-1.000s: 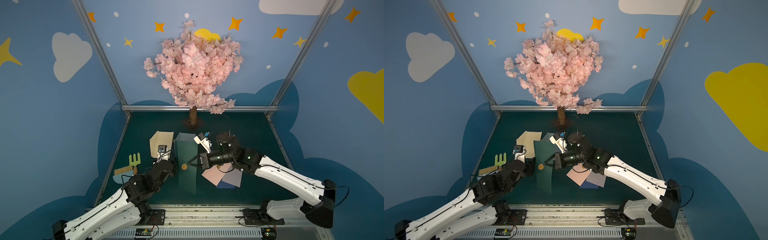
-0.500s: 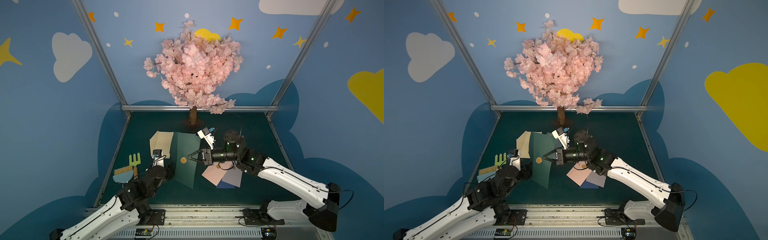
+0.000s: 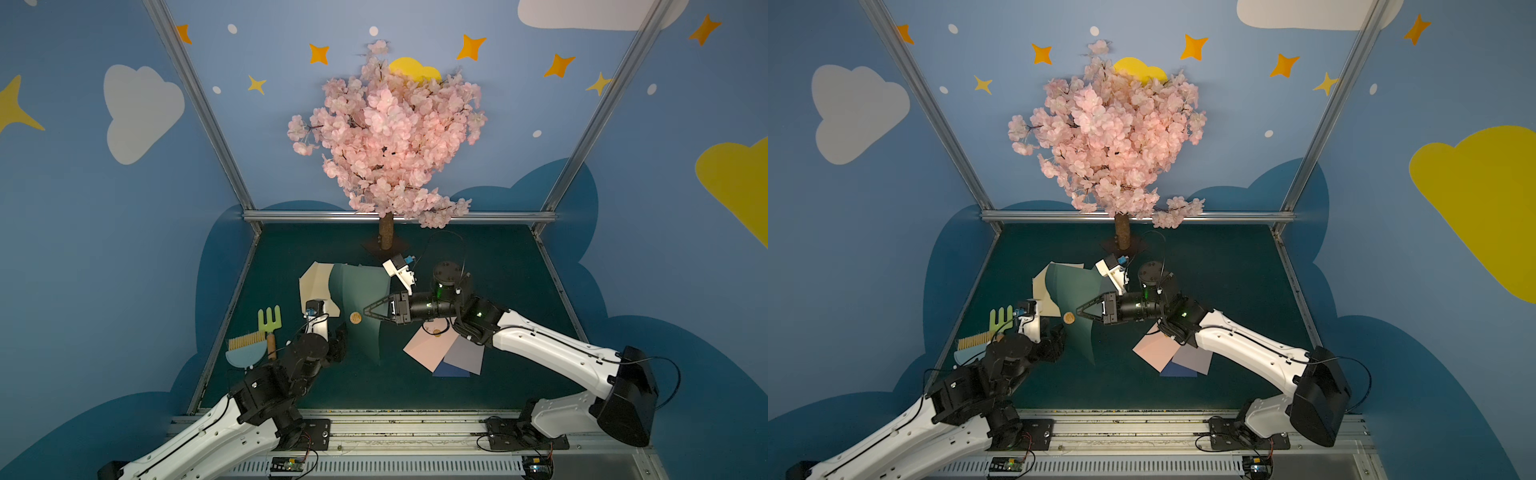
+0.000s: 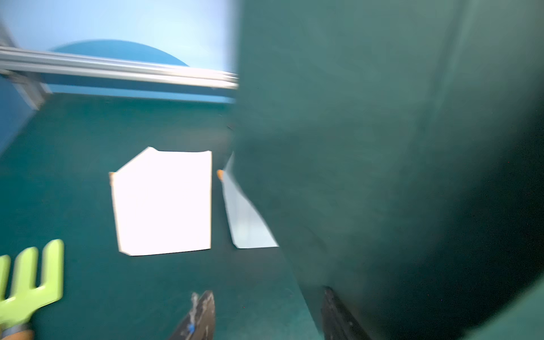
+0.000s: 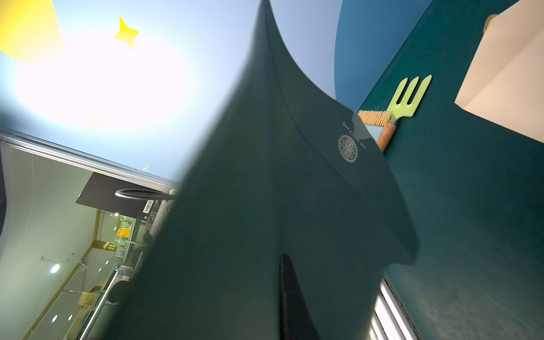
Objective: Open the envelope
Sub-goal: Open the envelope flap on the envelope, then place the envelope at the center of the board, then pick up the envelope from the center of the board.
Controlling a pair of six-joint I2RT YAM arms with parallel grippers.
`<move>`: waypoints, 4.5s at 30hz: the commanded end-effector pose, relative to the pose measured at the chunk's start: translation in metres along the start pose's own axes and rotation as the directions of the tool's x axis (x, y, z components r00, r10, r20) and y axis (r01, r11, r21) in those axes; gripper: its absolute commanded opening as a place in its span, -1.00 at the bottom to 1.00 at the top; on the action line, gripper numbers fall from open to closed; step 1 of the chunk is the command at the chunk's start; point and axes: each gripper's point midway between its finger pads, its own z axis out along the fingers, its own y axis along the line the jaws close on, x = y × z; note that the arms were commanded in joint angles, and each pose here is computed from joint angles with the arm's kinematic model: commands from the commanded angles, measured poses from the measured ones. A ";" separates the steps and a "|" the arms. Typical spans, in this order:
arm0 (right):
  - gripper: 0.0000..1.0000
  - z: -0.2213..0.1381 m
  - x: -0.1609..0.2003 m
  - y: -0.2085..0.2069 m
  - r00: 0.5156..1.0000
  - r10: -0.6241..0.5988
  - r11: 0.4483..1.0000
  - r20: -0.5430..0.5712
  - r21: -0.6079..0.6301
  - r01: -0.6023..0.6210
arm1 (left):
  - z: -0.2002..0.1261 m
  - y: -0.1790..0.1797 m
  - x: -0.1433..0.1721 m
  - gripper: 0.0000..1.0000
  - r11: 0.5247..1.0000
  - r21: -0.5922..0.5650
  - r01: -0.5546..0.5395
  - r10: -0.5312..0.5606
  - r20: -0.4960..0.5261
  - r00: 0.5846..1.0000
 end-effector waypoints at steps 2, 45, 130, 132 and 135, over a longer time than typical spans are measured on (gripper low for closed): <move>-1.00 -0.022 -0.004 -0.014 1.000 -0.029 0.995 0.002 0.091 0.029 | -0.034 0.051 -0.015 0.15 0.985 -0.167 0.046 -0.036 0.062 0.997; -1.00 0.193 0.060 -0.208 0.893 0.425 0.904 -0.148 0.110 -0.413 | -0.079 0.068 -0.054 0.21 0.989 -0.119 0.087 -0.064 0.186 0.981; 0.27 -0.194 0.067 -0.236 0.934 0.202 0.475 0.297 0.804 -0.358 | 0.101 -0.137 0.035 -0.31 0.879 0.402 0.258 -0.046 -0.465 0.884; 0.27 -0.209 0.062 -0.243 0.912 0.211 0.494 0.353 0.767 -0.411 | 0.113 -0.149 0.050 -0.37 0.859 0.417 0.298 -0.043 -0.520 0.853; 0.27 -0.227 0.052 -0.252 0.885 0.204 0.524 0.418 0.717 -0.460 | 0.122 -0.165 0.062 -0.45 0.827 0.441 0.349 -0.037 -0.577 0.816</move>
